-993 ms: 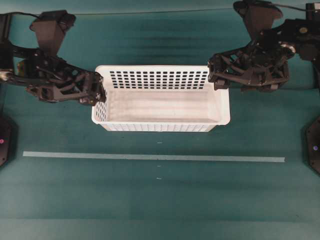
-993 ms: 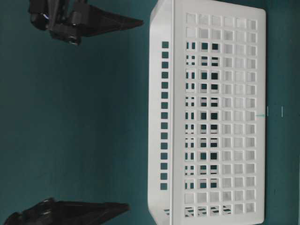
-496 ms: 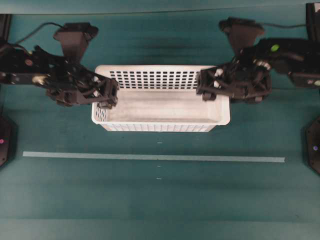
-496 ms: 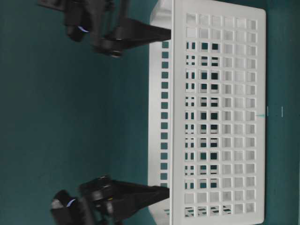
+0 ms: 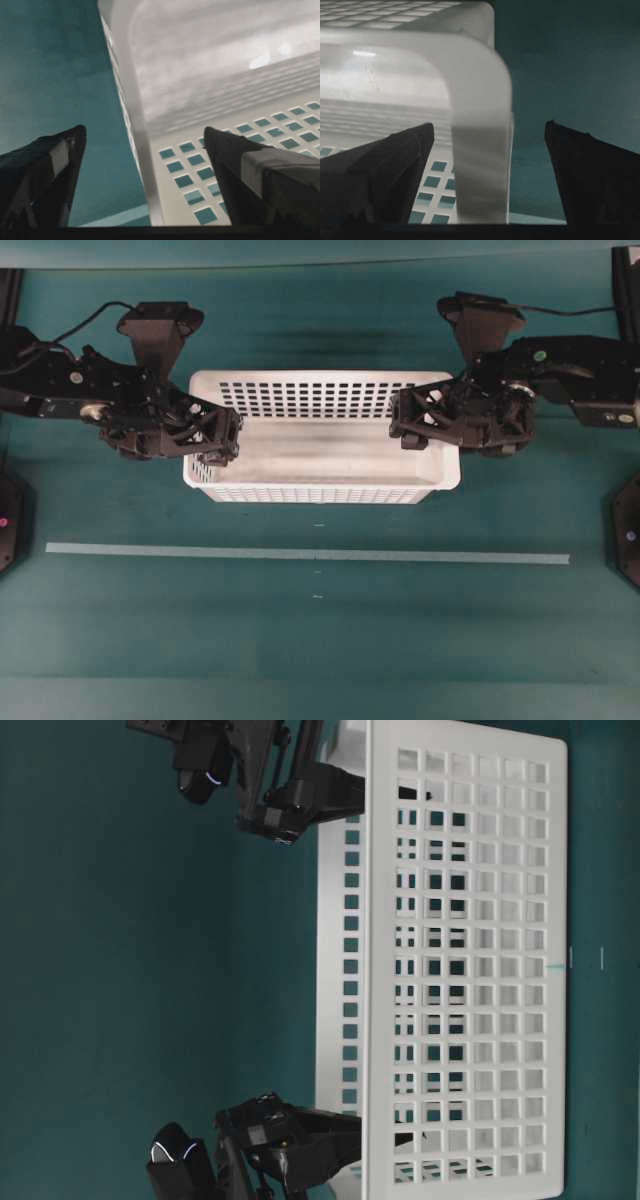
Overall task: Lift the white basket with both hands.
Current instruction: 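Lower both open grippers over the basket's left and right rims, then close both grippers on the basket's end rims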
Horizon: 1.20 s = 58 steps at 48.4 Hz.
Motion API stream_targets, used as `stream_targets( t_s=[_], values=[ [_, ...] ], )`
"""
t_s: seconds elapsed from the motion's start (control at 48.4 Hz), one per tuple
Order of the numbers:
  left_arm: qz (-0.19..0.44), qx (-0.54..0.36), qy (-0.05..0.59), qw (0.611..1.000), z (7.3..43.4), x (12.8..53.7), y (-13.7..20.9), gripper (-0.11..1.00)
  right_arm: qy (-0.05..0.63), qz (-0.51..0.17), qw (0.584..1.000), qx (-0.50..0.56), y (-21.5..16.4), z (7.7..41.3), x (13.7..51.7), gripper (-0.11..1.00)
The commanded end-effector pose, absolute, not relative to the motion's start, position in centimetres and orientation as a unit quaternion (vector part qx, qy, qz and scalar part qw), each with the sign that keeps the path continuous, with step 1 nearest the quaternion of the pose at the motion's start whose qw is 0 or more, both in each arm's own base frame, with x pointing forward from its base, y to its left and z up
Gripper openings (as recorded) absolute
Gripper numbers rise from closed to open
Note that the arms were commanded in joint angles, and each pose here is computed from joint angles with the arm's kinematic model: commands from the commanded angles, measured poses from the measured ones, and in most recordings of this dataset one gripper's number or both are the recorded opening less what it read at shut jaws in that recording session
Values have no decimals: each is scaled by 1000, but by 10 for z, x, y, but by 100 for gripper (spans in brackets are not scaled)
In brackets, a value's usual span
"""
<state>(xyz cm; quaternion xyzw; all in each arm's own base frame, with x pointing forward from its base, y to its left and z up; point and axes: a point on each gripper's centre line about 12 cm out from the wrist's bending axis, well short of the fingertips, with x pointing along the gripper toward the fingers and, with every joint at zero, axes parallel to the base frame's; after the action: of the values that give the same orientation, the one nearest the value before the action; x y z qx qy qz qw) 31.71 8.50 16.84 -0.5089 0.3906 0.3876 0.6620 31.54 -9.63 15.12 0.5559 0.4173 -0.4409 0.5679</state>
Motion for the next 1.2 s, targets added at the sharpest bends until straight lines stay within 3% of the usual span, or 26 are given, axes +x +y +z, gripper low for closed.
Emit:
stream_targets(
  t_s=[0.0,0.207,0.31,0.372,0.558,0.62,1.179],
  values=[
    [385,-510,383,667,171,320,86,94,418,-440,570,553,-97,150,317,93],
    [381,-513,376,671,169,323,87,90,422,-443,566,552,-96,146,318,91],
    [382,-512,378,670,166,323,87,76,422,-444,563,555,-96,145,319,85],
    [382,-512,379,669,166,323,87,61,420,-443,562,558,-96,145,320,73],
    [374,-515,365,679,167,327,88,13,420,-441,563,558,-97,146,321,21],
    [373,-516,365,680,167,327,88,5,419,-441,563,559,-96,146,322,15],
    [365,-521,348,689,184,329,89,4,408,-430,583,556,-99,160,328,15]
  ],
)
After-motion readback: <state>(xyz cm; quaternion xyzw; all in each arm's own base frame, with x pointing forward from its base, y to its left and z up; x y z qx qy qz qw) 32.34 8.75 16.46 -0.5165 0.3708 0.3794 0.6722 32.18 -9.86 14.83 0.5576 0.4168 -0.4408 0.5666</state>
